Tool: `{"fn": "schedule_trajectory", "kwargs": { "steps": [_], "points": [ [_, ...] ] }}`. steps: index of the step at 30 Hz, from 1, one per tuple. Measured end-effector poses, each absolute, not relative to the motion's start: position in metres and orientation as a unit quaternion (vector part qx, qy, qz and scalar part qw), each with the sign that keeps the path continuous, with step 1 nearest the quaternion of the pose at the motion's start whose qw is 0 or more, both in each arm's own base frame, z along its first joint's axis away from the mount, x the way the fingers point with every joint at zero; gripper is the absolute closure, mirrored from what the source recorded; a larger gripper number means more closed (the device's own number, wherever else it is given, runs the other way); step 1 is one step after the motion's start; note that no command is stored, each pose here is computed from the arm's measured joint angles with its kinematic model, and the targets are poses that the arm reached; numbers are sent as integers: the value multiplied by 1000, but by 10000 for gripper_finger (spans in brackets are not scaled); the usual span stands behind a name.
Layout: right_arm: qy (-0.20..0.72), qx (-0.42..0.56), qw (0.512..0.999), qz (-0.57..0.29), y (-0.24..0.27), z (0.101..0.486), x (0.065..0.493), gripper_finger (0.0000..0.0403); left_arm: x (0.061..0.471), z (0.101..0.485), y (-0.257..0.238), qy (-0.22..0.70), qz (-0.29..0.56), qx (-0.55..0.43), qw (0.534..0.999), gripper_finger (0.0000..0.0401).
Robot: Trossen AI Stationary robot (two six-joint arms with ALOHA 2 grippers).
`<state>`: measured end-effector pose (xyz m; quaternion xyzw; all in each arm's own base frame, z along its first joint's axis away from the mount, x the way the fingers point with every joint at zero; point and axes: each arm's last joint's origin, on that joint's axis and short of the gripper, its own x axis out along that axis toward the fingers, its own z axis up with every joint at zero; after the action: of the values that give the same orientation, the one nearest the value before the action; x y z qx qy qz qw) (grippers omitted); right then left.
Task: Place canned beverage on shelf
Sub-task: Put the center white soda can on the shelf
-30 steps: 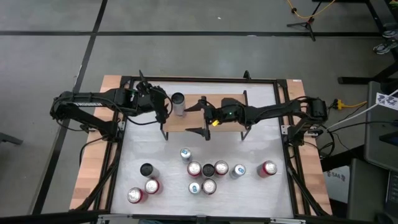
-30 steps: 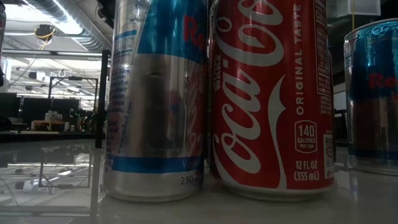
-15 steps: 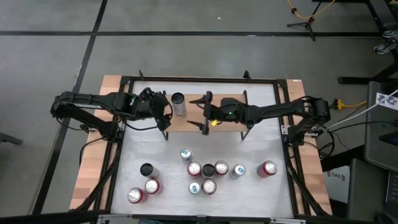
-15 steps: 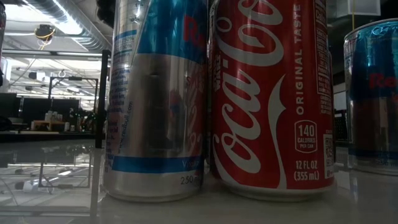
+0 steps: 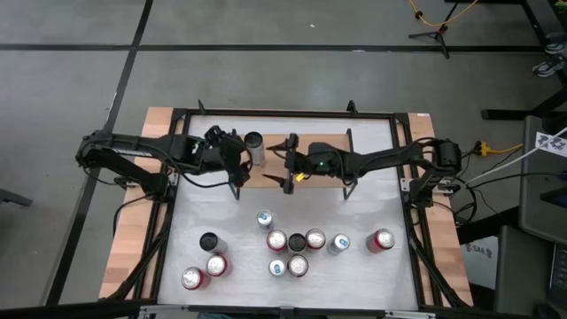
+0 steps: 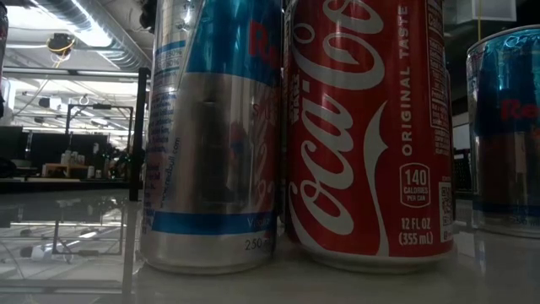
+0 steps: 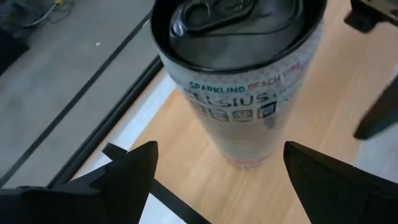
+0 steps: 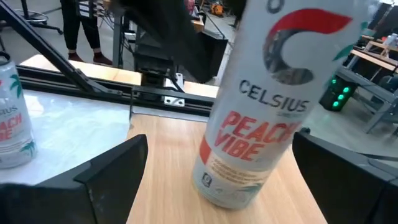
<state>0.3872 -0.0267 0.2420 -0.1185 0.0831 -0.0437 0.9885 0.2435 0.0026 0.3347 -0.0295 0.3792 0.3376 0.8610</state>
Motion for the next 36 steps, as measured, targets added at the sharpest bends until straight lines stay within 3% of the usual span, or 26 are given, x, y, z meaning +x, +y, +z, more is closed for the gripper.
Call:
{"fn": "schedule_trajectory", "kwargs": {
  "steps": [22, 36],
  "points": [
    [77, -97, 992, 11, -23, 242, 387, 11, 236, 334, 8, 376, 415, 38, 828, 60],
    [121, -104, 984, -75, -29, 235, 386, 11, 237, 327, 3, 427, 346, -15, 835, 60]
  ]
}}
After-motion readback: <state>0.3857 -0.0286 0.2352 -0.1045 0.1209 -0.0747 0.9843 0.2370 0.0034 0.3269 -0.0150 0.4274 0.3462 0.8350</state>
